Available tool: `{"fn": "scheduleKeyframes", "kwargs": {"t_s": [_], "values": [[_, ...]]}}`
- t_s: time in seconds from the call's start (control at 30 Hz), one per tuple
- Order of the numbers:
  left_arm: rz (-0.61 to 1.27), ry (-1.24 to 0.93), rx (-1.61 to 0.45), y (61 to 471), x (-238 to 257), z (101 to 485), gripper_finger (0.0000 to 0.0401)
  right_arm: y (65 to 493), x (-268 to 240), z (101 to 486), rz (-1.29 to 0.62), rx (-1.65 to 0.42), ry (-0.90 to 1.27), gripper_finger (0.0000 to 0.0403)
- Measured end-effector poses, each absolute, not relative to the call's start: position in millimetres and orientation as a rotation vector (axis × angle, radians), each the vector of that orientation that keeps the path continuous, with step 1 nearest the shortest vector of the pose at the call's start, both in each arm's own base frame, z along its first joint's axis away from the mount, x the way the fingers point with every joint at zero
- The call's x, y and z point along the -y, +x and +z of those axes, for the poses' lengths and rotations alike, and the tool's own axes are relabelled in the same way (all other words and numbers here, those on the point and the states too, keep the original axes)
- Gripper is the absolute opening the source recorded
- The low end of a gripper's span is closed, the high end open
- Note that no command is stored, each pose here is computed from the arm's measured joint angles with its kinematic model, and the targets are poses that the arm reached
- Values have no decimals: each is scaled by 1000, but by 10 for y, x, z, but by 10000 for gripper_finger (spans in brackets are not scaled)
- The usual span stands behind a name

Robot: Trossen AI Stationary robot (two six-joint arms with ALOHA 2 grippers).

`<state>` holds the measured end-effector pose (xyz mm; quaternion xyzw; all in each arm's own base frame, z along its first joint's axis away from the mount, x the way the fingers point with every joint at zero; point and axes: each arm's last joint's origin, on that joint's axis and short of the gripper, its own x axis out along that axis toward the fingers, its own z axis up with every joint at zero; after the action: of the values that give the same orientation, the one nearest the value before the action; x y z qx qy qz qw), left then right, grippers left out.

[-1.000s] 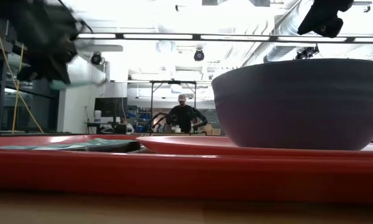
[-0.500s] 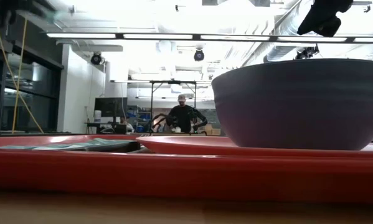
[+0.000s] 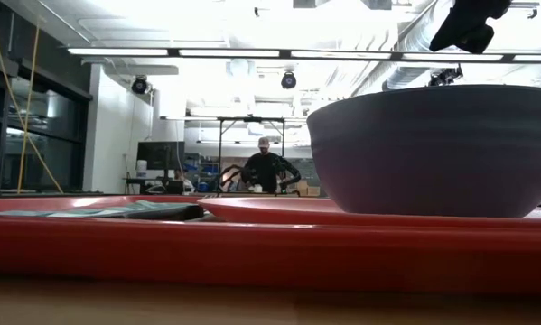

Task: Set up tray
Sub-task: Put the green spoon beside the green patterned fork on top of the blue napkin on the red tray

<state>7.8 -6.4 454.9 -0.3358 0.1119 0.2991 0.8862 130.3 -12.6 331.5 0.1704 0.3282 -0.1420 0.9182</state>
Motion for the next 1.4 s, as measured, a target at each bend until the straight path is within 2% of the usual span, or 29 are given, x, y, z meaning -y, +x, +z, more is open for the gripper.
{"fn": "scheduleKeyframes", "kwargs": {"t_s": [0.27,0.67,0.83,1.03,1.17,1.4], "values": [[502,-673,-339,337,-221,4592,69,1303,127,3315,-301,-672,360,0],[390,-562,-162,426,-299,4797,69,1303,127,3315,-311,-669,384,0],[284,-480,-73,514,-375,4933,69,1303,127,3314,-312,-669,386,0],[151,-427,-57,671,-407,5002,69,1303,127,3314,-315,-667,403,0],[85,-413,-45,994,-429,5052,69,1303,128,3315,-317,-666,402,0],[145,-337,-324,2099,-49,4655,69,1303,127,3314,-320,-665,417,0]]}}
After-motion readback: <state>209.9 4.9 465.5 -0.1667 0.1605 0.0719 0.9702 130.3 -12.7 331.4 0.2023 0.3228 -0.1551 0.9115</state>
